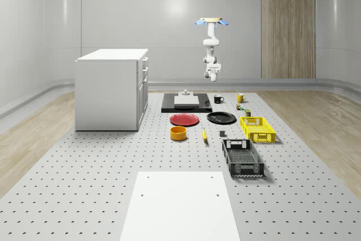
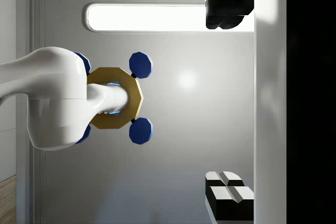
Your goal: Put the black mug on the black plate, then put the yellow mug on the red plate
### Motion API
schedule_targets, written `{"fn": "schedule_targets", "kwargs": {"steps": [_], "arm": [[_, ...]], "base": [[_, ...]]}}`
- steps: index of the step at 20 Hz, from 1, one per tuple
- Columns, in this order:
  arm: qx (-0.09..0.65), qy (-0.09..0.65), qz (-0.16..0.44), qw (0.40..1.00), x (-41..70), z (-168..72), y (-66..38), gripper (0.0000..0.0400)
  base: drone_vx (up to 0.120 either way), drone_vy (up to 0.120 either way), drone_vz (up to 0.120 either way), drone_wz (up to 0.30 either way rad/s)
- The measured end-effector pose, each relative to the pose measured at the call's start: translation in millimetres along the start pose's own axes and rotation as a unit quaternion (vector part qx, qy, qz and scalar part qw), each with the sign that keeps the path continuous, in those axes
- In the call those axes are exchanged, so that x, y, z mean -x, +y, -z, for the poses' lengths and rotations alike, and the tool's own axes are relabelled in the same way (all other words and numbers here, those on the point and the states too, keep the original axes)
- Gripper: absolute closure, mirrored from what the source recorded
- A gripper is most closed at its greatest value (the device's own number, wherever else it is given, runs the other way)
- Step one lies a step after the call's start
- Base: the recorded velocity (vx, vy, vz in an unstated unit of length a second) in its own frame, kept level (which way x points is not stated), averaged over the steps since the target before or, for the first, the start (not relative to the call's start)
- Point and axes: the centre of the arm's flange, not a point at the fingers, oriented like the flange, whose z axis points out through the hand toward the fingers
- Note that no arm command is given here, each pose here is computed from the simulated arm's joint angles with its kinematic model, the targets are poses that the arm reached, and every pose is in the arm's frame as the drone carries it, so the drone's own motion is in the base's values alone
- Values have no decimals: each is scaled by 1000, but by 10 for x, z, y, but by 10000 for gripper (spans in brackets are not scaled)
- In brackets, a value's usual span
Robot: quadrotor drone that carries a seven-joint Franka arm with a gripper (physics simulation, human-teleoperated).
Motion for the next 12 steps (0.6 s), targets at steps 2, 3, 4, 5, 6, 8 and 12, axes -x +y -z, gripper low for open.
{"fn": "schedule_targets", "kwargs": {"steps": [2, 3, 4, 5, 6, 8, 12], "arm": [[-1, 1, 0, 1000, -1, 30, -2, 0], [-1, 1, 0, 1000, -2, 40, -2, 0], [-1, 1, 0, 1000, -2, 49, -2, 0], [-1, 1, 0, 1000, -2, 56, -2, 0], [-2, 2, 0, 1000, -2, 61, -2, 0], [-2, 2, 0, 1000, -1, 69, -2, 0], [-3, 3, 0, 1000, 0, 77, -1, 0]], "base": [[0, 0, 0, 0], [0, 0, 0, 0], [0, 0, 0, 0], [0, 0, 0, 0], [0, 0, 0, 0], [0, 0, 0, 0], [0, 0, 0, 0]]}}
